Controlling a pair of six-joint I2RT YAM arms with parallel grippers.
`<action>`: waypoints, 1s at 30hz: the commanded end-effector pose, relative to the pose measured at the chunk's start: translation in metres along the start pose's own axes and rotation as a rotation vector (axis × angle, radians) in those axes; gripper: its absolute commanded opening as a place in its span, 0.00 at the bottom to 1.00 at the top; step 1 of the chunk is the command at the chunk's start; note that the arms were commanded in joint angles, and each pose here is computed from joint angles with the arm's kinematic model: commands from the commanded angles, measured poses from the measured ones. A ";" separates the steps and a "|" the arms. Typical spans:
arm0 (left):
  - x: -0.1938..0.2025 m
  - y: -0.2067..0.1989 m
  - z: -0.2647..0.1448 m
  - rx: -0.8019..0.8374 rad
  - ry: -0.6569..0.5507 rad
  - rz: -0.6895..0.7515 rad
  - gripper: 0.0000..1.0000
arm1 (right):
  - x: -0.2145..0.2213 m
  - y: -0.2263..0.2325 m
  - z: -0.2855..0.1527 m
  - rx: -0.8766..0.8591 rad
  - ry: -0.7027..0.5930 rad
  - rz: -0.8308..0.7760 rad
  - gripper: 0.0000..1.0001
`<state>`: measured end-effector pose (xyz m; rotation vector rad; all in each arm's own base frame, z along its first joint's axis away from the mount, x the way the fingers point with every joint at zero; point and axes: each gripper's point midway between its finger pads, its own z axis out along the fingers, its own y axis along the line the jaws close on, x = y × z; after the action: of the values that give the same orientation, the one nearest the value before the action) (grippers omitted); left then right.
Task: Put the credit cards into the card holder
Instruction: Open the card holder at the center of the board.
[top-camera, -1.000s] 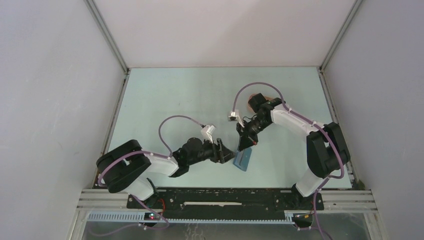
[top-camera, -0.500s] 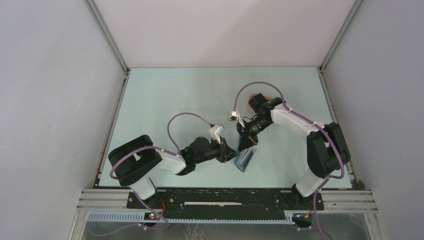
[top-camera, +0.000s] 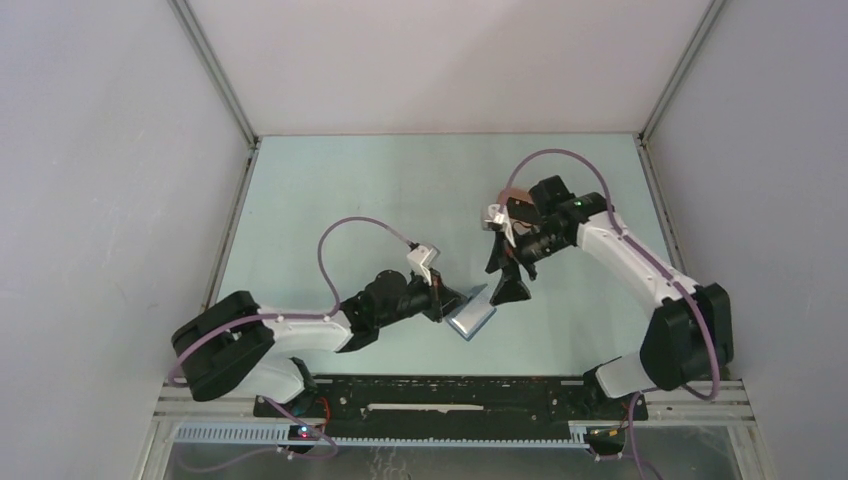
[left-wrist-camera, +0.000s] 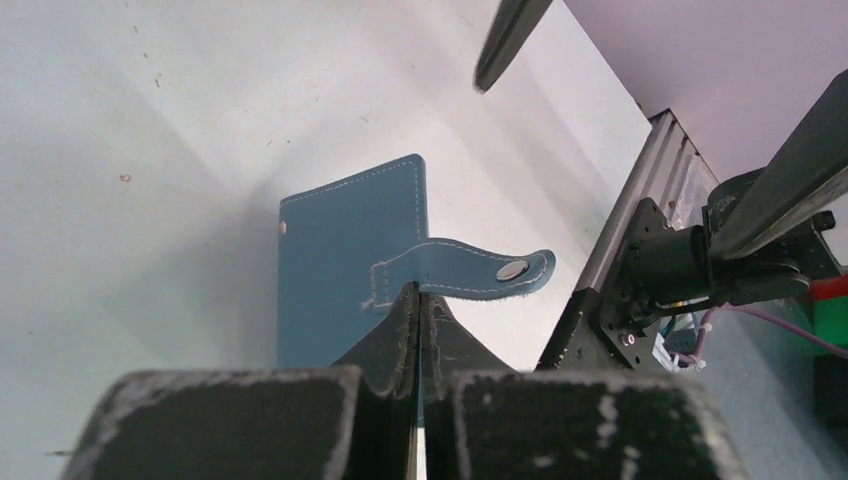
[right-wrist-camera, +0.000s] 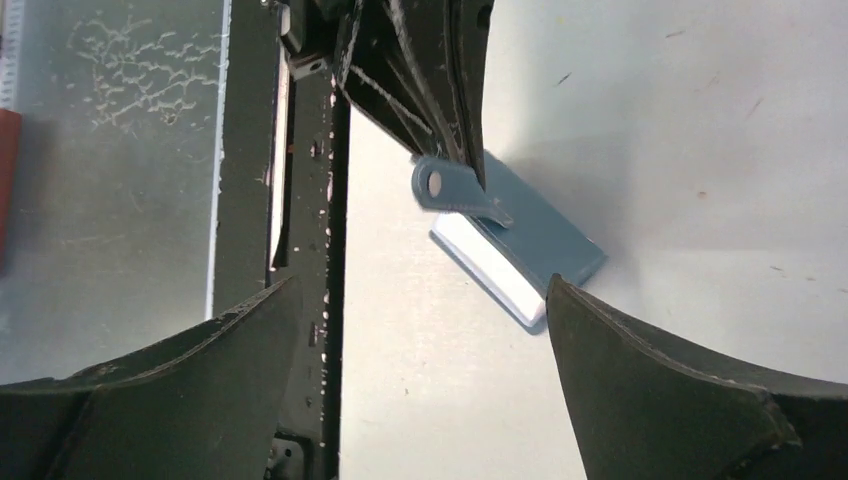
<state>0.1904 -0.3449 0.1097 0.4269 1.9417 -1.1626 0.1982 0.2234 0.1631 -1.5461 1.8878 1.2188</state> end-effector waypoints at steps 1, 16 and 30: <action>0.007 0.003 -0.014 -0.006 0.047 0.099 0.00 | -0.004 0.026 -0.010 -0.038 -0.088 -0.206 1.00; 0.045 0.101 -0.045 -0.352 0.055 -0.332 0.01 | 0.052 0.010 0.019 -0.006 0.055 -0.447 0.87; 0.041 0.147 -0.088 -0.678 0.016 -0.314 0.31 | 0.048 -0.008 0.033 0.044 0.106 -0.326 0.59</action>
<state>0.2147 -0.2277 0.0194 -0.1967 2.2983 -0.7935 0.1752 0.2155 0.0984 -1.8759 1.6012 0.9728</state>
